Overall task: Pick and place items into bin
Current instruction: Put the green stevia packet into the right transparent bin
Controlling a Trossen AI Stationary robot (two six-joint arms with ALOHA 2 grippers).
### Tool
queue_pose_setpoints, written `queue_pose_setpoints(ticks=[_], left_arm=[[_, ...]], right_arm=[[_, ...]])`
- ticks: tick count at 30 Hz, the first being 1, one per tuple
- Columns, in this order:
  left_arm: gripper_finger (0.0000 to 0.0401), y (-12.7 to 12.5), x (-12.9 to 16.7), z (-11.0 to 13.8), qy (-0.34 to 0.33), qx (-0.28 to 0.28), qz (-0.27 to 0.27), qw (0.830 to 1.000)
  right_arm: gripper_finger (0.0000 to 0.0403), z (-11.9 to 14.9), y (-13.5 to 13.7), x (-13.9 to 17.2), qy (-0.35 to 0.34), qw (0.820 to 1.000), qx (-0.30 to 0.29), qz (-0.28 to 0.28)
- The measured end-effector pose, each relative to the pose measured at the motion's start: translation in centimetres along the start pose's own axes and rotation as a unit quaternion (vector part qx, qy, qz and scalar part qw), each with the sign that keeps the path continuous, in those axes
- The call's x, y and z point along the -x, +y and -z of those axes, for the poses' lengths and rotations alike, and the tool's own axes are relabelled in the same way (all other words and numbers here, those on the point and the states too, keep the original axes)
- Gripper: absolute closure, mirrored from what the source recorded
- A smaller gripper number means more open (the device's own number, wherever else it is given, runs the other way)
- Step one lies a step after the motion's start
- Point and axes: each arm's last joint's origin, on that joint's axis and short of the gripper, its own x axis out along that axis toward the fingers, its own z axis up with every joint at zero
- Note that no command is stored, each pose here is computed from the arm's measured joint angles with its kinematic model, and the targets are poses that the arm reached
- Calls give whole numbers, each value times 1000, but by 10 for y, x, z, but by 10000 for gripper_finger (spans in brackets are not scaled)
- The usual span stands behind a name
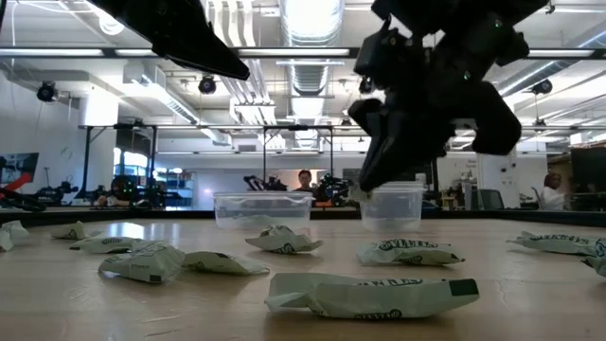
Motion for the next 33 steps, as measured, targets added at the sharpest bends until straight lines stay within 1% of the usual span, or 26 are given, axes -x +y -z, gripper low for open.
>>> queue_pose_setpoints(ticks=[7, 11, 16, 19, 24, 29, 33], left_arm=[[263, 0, 0, -1, -3, 2, 0, 1000], [263, 0, 0, -1, -3, 2, 0, 1000], [263, 0, 0, 0, -3, 2, 0, 1000], [263, 0, 0, 0, -3, 2, 0, 1000], [263, 0, 0, 0, -3, 1, 0, 1000], [263, 0, 0, 0, -3, 1, 0, 1000], [263, 0, 0, 0, -3, 2, 0, 1000]], right_arm=[[394, -3, -9, 25, 14, 997, 0, 75], [394, -3, -15, 38, 20, 992, -18, 120], [394, 7, -26, 41, 55, 981, -51, 176], [394, 16, -34, 38, 77, 975, -76, 193], [394, 29, -44, 32, 98, 969, -103, 203], [392, 30, -46, 32, 96, 966, -120, 207], [370, 30, -46, 32, 95, 967, -122, 203]])
